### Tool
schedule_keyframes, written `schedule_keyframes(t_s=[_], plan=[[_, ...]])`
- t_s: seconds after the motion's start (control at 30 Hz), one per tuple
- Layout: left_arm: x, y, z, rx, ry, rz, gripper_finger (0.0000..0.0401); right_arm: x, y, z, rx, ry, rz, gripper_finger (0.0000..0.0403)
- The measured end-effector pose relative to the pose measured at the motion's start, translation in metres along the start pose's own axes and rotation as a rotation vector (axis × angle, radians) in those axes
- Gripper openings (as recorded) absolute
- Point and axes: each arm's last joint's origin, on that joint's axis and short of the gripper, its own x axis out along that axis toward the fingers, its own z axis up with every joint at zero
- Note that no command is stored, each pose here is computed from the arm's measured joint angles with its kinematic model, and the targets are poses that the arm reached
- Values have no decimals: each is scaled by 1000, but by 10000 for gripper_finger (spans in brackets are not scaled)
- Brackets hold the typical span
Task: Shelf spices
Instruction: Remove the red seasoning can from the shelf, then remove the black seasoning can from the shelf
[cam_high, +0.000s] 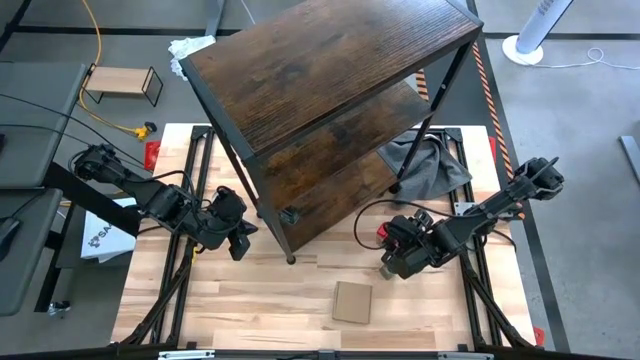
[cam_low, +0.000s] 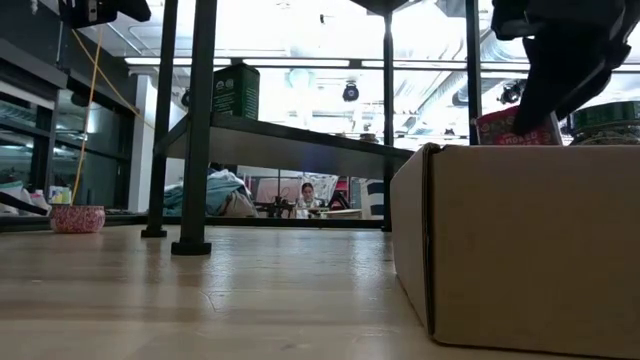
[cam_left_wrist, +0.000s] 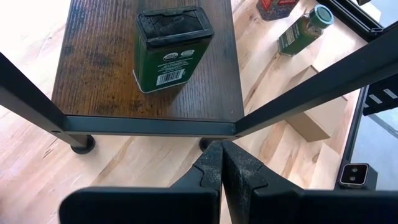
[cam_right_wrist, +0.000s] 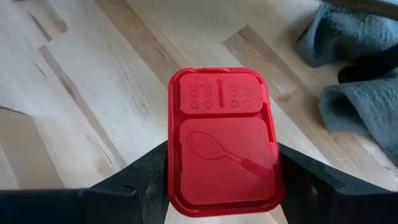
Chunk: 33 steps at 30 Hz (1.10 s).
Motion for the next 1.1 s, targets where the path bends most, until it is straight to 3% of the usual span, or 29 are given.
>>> schedule_keyframes(t_s=[0.5,0.8,0.97,1.1], plan=[[0,0,0,1,0,1,0,0,6,4,-40,-58,41,241],[0,1,0,13,3,9,0,-1,8,4,-22,-43,74,294],[0,1,0,11,2,9,0,-2,8,4,-55,43,121,320],[0,1,0,11,2,8,0,-18,10,24,-41,-20,157,323]])
